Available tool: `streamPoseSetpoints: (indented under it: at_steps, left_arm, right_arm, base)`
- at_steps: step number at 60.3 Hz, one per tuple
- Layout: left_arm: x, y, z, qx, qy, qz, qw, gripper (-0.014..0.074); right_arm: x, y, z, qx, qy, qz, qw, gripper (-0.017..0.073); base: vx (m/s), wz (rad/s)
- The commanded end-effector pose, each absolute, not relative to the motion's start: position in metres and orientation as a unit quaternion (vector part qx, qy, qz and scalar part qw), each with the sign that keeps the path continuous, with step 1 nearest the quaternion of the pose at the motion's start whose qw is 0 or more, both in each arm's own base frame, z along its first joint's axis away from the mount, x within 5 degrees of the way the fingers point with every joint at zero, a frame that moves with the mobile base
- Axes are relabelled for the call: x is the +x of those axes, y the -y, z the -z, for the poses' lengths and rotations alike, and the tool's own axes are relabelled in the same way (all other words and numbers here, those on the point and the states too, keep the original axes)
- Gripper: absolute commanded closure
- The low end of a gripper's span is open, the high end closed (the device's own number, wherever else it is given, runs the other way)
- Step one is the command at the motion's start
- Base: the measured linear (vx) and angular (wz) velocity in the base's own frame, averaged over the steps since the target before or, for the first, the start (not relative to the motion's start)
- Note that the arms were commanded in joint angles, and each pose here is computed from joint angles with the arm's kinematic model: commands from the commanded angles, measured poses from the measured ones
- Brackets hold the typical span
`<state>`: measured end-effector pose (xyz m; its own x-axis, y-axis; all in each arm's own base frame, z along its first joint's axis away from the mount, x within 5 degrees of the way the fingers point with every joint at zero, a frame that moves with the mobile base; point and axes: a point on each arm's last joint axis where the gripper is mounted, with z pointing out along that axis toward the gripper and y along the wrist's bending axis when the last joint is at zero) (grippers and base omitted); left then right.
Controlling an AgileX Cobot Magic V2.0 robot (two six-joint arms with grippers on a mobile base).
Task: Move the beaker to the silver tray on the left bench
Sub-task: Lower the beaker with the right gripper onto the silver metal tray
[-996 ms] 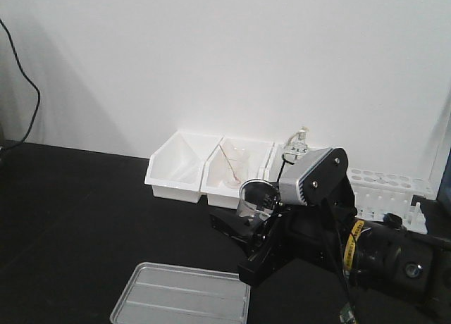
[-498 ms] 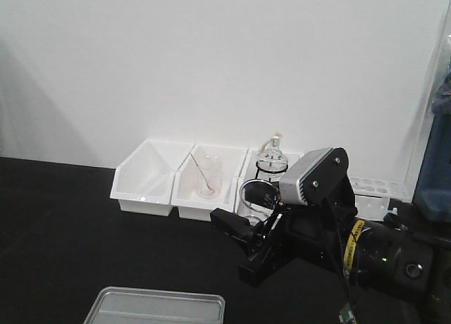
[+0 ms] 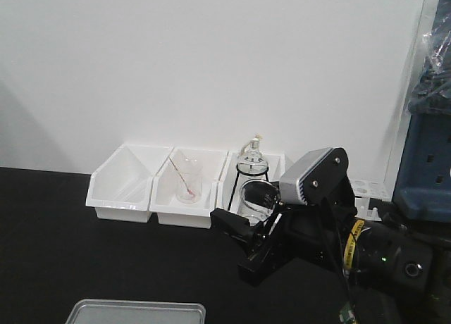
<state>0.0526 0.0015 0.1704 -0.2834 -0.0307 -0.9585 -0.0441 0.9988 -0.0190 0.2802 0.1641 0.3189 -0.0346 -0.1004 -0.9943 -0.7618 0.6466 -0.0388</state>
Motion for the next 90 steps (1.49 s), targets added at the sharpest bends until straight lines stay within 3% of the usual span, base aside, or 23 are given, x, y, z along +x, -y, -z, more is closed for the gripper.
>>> streamPoseSetpoints:
  at_steps: [1, 22, 44, 60, 90]
  left_arm:
    - [0.054, -0.002, -0.171, -0.026, -0.780, -0.004, 0.625, 0.0592]
    - [0.054, -0.002, -0.171, -0.026, -0.780, -0.004, 0.625, 0.0592]
    - [0.054, -0.002, -0.171, -0.026, -0.780, -0.004, 0.625, 0.0592]
    - [0.054, -0.002, -0.171, -0.026, -0.780, -0.004, 0.625, 0.0592]
    - [0.054, -0.002, -0.171, -0.026, -0.780, -0.004, 0.625, 0.0592]
  right_arm:
    - [0.280, -0.166, -0.337, -0.313, -0.637, -0.298, 0.638, 0.0571]
    - [0.313, -0.224, -0.287, -0.381, -0.630, -0.325, 0.594, 0.0571]
    - [0.341, -0.279, -0.225, -0.403, -0.647, -0.355, 0.542, 0.0571]
    - [0.352, -0.289, -0.177, -0.378, -0.668, -0.385, 0.513, 0.0562]
    - [0.356, -0.290, -0.127, -0.366, -0.707, -0.380, 0.472, 0.0538]
  base:
    - [0.01, -0.04]
    - [0.00, -0.01]
    - [0.00, 0.00]
    - [0.00, 0.00]
    - [0.00, 0.00]
